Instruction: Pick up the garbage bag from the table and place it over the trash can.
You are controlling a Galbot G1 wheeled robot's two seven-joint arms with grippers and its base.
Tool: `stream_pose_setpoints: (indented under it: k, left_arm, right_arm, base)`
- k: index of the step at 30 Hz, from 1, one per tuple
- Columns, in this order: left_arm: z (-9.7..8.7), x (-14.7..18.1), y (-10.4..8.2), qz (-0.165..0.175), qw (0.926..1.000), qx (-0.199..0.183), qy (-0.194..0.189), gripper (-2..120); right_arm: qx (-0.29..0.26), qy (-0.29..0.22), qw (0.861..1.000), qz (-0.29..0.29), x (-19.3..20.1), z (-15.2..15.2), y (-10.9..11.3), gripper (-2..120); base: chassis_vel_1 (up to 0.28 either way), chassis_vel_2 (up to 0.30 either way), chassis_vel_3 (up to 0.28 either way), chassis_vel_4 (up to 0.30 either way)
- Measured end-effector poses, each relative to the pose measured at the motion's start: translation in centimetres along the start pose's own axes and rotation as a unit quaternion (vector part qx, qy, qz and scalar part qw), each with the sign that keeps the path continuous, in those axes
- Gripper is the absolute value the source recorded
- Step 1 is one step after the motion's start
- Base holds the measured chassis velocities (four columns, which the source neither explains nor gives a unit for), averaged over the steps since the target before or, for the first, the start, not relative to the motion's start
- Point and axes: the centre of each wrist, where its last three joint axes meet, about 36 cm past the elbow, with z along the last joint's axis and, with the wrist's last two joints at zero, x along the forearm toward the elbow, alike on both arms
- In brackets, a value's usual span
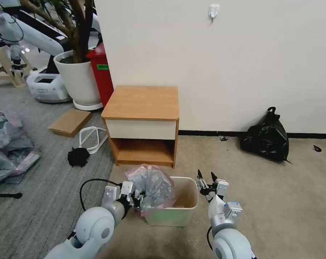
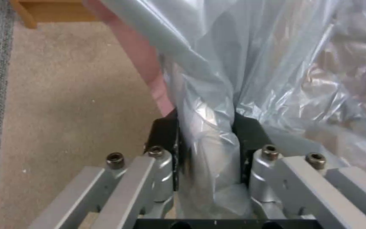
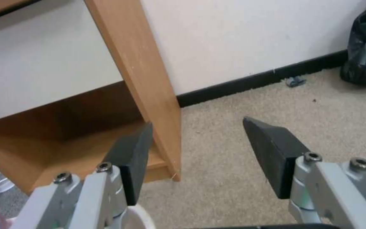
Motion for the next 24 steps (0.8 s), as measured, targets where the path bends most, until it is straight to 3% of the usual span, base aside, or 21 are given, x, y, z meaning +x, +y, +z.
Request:
stream_pose_setpoints:
  k: [5,10,24]
  left_arm:
    - [0.3,-0.4,-0.2,-0.006,0.9999,0.001,0.010,21]
    - [0.4,-0.4,-0.2,-0.006,0.9999,0.002,0.013,5]
    - [-0.7,0.8,1.2,-0.019,0.9997,0.003,-0.017,3]
  right_arm:
    - [0.000,-0.001,1.000,0.003,0.0,0.0,-0.2,59]
    - [0.000,-0.002,1.000,0.004,0.0,0.0,-0.2,59]
    - [0.002,-0.019,1.000,-0.009,-0.4,-1.7,-0.5,59]
  base:
    - [0.000,0.000,0.000,0.000]
    - [0.000,0.000,0.000,0.000]
    - [0.000,0.000,0.000,0.000]
